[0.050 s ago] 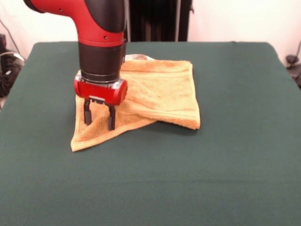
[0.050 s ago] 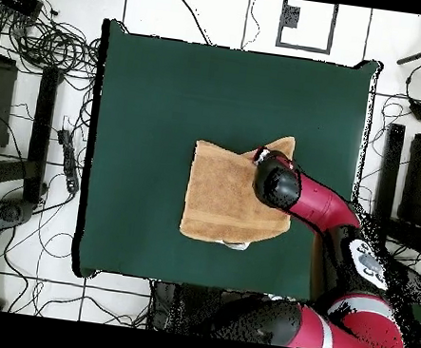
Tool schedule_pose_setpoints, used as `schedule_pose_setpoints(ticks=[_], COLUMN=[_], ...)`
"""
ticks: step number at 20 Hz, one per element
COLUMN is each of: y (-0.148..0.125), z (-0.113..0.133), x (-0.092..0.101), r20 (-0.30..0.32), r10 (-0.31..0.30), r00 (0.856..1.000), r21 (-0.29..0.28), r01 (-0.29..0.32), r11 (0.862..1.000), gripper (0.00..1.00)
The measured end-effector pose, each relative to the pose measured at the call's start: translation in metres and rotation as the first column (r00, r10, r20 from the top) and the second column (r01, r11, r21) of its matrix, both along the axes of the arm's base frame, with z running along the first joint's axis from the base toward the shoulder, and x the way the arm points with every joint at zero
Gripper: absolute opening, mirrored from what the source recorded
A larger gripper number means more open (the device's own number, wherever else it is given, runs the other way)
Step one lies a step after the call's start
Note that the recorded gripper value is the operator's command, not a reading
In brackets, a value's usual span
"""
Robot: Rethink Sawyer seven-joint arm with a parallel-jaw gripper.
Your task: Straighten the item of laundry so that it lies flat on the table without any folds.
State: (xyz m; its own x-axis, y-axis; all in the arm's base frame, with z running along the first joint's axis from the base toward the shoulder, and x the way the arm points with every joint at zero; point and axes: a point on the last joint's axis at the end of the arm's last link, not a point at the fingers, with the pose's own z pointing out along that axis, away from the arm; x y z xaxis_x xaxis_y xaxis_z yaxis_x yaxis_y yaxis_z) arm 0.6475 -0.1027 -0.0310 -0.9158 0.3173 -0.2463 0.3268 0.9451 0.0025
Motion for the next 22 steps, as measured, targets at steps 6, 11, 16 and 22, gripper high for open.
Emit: schedule_pose_setpoints(ticks=[6, 11, 16, 22], y=[0.001, 0.015, 0.039, 0.060], z=[0.023, 0.061, 0.098, 0.127], x=[0.013, 0.026, 0.035, 0.038], r20=[0.037, 0.075, 0.073, 0.049], r10=[0.005, 0.034, 0.069, 0.091], r00=[0.999, 0.997, 0.995, 0.995], r21=[-0.005, -0.028, -0.045, -0.050], r01=[-0.005, -0.032, -0.066, -0.089], r11=[1.000, 0.999, 0.997, 0.995], gripper=[1.00, 1.00, 1.00, 1.00])
